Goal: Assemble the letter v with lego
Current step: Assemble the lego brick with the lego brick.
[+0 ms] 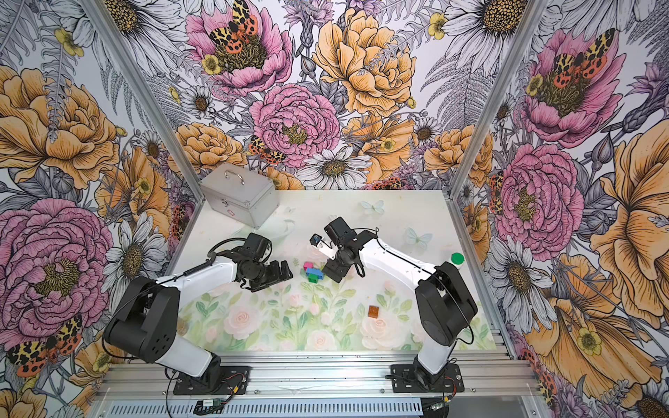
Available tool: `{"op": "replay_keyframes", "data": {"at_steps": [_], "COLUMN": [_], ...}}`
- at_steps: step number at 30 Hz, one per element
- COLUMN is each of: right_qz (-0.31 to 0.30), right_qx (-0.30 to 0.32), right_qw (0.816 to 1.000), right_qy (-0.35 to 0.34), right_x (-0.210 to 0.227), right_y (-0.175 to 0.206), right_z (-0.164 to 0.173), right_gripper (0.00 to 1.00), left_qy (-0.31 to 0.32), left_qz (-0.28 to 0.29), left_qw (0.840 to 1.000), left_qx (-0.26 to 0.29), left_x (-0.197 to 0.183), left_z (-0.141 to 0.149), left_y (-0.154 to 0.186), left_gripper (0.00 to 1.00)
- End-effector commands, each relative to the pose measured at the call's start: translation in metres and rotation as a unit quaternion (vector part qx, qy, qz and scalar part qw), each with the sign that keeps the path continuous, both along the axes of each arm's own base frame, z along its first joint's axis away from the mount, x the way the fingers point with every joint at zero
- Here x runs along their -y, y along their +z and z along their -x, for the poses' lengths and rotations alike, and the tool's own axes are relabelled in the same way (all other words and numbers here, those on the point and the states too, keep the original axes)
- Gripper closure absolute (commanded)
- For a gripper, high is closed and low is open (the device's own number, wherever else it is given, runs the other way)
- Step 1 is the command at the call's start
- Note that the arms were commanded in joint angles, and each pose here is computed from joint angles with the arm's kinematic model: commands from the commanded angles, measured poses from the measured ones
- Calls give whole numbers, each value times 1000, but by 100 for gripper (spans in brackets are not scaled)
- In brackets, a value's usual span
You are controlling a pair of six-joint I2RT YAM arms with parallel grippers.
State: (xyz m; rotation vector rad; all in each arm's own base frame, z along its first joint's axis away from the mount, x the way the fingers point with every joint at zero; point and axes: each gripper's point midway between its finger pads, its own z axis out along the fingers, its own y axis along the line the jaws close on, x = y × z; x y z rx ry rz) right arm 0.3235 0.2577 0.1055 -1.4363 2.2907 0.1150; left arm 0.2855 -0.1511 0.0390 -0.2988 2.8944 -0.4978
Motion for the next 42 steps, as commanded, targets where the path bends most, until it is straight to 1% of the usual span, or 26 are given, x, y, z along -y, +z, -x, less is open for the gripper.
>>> {"op": "replay_keyframes", "data": {"at_steps": [1,5,10,15,21,27,29,34,36,42], "right_qz": [4,32,26,38,57,64,60,60,63,65], "right_qx": [20,27,32,35,33,29,26,12,7,0], "right_qw": [997,996,995,995,995,994,994,994,994,994], "right_qy": [73,82,92,81,79,80,83,89,88,84], "right_x": [-13,-13,-24,-26,-25,-22,-23,-26,-26,-26], "right_y": [-9,-23,-30,-37,-50,-57,-57,-61,-61,-64], "right_z": [-7,-17,-27,-40,-49,-50,-50,-46,-45,-43], "right_gripper": [5,5,5,4,6,9,12,15,17,19], "left_qy": [-5,-4,-7,-9,-10,-10,-11,-11,-12,-13], "left_qz": [-17,-26,-34,-35,-35,-36,-36,-34,-32,-33], "left_qw": [1000,1000,999,999,999,999,999,999,999,999], "left_qx": [-3,-11,-17,-21,-22,-25,-27,-28,-28,-31], "left_x": [3,2,0,0,-1,-3,-4,-3,-2,-3], "left_z": [0,0,1,1,0,0,1,0,0,3], "left_y": [-6,-14,-20,-23,-23,-26,-27,-27,-27,-28], "left_gripper": [6,7,6,6,6,6,6,6,6,5]}}
